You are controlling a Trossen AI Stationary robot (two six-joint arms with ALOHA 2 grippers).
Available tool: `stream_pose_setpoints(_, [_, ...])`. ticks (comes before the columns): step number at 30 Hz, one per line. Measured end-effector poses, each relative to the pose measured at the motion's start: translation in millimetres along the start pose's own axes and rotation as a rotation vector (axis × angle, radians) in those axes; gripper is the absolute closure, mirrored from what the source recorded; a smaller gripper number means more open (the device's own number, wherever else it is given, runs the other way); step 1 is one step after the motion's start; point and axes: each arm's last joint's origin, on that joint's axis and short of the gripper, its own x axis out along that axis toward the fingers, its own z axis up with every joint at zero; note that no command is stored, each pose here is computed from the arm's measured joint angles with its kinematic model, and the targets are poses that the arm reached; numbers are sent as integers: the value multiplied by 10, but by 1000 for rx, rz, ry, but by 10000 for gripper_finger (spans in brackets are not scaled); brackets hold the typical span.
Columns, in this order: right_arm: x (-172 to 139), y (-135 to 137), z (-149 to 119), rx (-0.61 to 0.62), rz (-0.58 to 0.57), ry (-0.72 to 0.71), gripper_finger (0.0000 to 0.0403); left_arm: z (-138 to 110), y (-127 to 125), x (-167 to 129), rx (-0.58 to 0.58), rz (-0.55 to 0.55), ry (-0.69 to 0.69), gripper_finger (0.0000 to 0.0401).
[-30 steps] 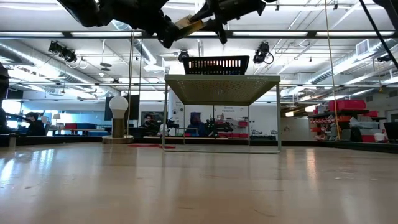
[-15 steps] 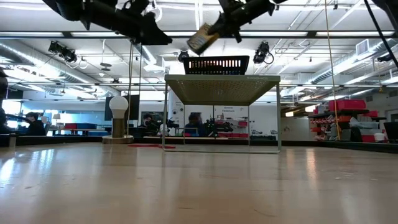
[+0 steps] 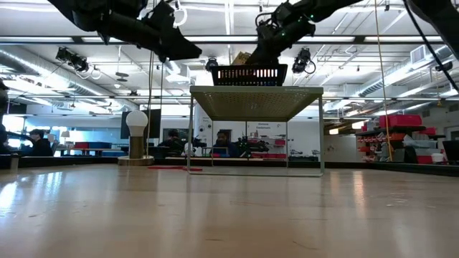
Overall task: Pick & Place Office Desk Supplies
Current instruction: Put the yellow crayon box into the top left black bin on the shelf
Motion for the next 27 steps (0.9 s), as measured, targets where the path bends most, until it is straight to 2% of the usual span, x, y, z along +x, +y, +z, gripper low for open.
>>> stream_pose_setpoints(11, [66,-5,-58,-39,-13,44,327,-60,-6,62,-7,-6,26,228])
stream_pose_setpoints(19, [229,124,-89,-83,-6,96,306,-61,-8,62,-24,-6,28,228])
stream_pose_setpoints(27, [258,181,-81,-112,-4,104,280,-63,-8,62,-44,-6,29,228])
